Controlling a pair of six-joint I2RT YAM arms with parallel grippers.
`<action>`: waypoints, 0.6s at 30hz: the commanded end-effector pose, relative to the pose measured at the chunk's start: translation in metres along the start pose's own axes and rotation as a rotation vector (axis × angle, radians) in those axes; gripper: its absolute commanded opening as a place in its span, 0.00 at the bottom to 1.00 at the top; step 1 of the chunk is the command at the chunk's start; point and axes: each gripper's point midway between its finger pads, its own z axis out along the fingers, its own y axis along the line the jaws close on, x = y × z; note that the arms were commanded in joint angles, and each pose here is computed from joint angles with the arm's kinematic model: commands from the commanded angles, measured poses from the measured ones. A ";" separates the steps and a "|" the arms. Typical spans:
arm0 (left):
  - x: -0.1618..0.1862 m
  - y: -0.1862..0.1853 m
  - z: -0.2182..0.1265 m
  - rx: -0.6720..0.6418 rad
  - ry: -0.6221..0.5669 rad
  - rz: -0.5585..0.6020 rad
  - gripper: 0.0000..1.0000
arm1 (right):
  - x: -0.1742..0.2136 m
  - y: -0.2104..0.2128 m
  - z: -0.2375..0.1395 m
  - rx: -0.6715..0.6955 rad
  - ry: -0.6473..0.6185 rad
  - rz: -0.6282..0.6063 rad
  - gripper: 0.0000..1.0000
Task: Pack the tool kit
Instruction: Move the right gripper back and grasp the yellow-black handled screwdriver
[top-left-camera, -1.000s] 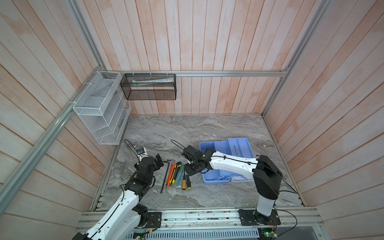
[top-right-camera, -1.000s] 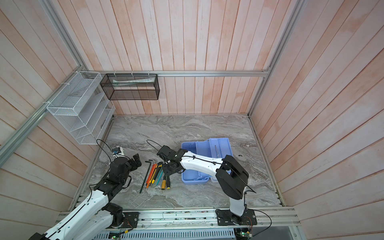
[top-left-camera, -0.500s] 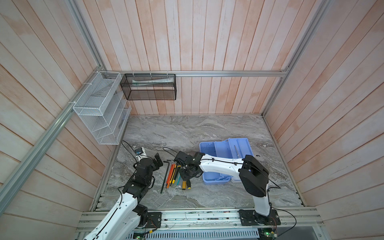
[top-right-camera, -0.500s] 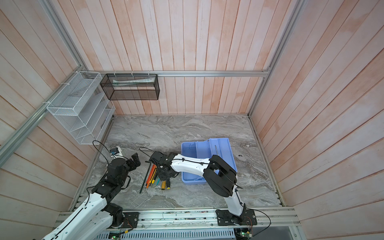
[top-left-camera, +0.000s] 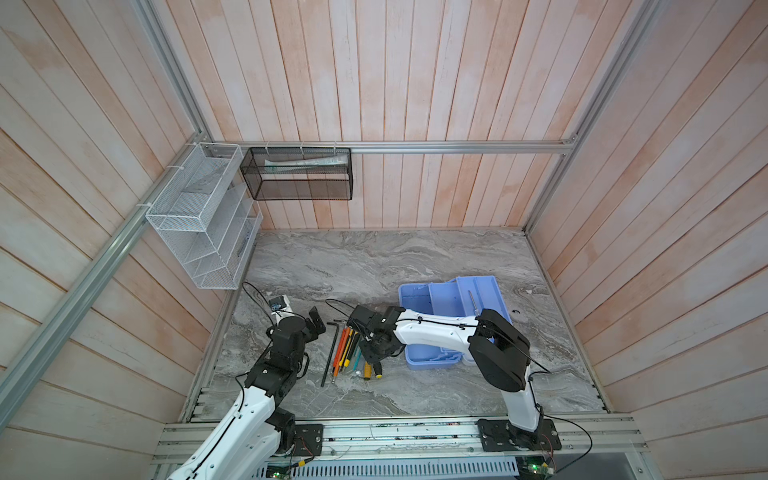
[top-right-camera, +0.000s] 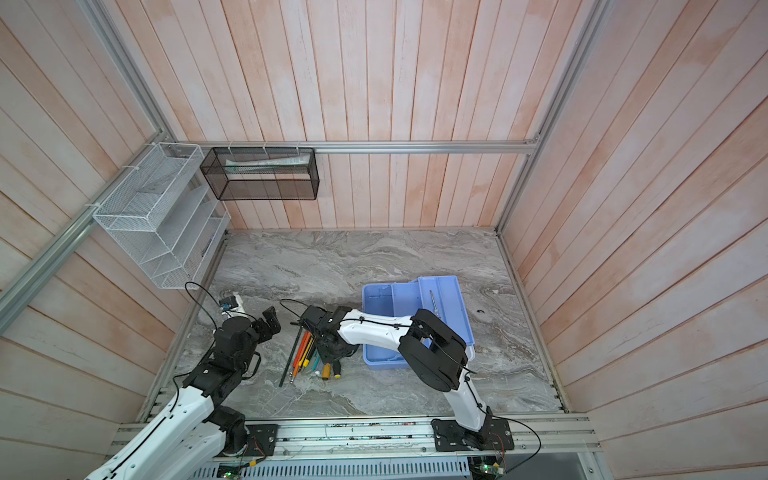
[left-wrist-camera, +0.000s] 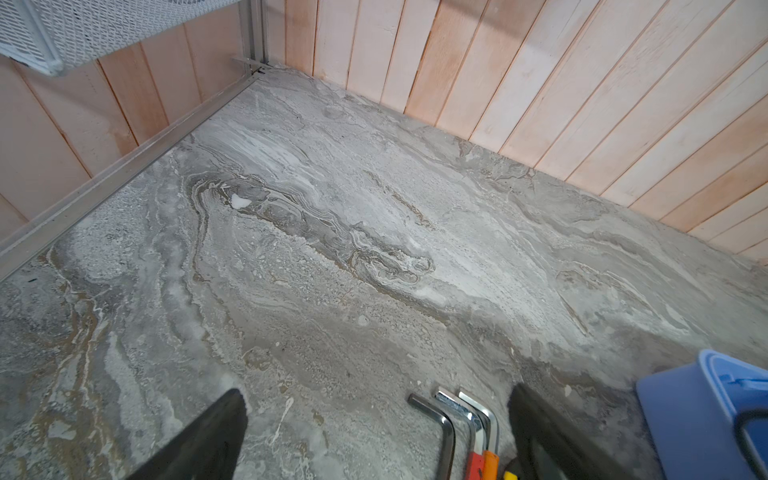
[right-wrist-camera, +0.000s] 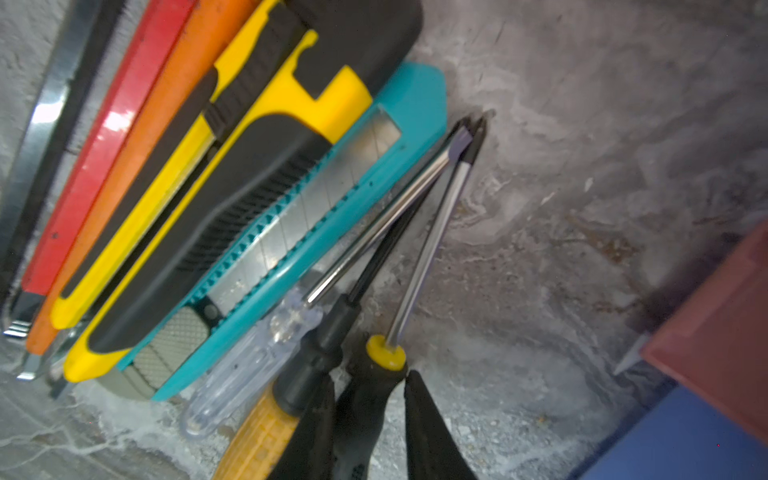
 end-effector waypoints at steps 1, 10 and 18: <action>0.005 0.004 0.001 -0.010 0.011 -0.003 1.00 | 0.009 -0.008 0.011 0.064 0.048 0.000 0.28; 0.005 0.003 0.002 -0.011 0.016 -0.002 1.00 | 0.021 -0.018 0.025 0.121 0.104 0.004 0.27; 0.006 0.003 0.003 -0.010 0.021 0.002 1.00 | 0.005 -0.037 0.000 0.119 0.043 0.066 0.08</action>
